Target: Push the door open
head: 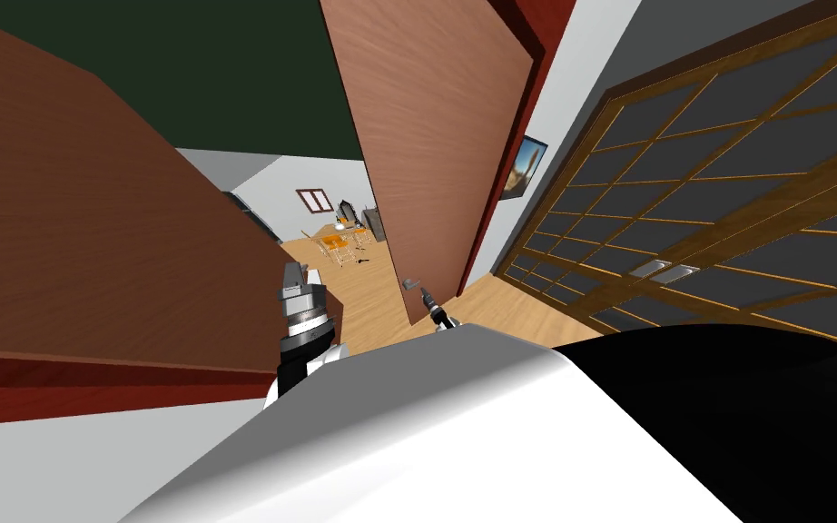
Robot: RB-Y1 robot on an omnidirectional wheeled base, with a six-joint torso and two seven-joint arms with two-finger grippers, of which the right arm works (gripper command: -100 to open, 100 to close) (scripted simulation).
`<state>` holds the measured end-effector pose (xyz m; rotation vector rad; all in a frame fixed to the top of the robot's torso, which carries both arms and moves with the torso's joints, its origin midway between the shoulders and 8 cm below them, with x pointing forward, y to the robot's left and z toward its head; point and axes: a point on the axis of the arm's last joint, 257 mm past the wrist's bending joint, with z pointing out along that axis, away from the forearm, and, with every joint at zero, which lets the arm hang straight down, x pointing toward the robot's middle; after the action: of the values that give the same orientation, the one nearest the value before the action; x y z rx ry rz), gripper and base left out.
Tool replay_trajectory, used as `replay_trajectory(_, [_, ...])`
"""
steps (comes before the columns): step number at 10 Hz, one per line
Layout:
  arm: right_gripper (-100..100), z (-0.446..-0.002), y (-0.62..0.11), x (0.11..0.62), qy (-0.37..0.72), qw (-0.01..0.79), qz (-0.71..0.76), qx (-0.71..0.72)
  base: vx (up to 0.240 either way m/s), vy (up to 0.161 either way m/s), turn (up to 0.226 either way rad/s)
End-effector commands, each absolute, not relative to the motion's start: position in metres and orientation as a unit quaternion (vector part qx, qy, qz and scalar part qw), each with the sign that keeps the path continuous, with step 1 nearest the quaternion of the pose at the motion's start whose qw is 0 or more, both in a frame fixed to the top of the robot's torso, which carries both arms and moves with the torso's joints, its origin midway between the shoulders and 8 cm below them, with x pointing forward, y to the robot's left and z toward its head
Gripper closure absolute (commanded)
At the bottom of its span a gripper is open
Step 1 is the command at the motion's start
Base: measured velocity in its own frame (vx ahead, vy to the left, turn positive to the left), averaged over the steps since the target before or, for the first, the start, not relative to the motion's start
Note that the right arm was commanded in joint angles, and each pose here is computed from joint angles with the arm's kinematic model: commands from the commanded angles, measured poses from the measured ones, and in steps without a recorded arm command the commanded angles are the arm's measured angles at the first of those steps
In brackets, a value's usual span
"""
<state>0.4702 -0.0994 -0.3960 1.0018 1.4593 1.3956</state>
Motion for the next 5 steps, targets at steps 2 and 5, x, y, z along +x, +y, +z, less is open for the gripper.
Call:
replay_trajectory(2, [-100,-0.396,-0.105,0.470,0.584,0.431,0.556,0.404,0.186,0.062,0.031])
replay_trajectory(5, [-100,-0.393,-0.085,0.469,0.573,0.422,0.568,0.415,0.184,0.050,0.027])
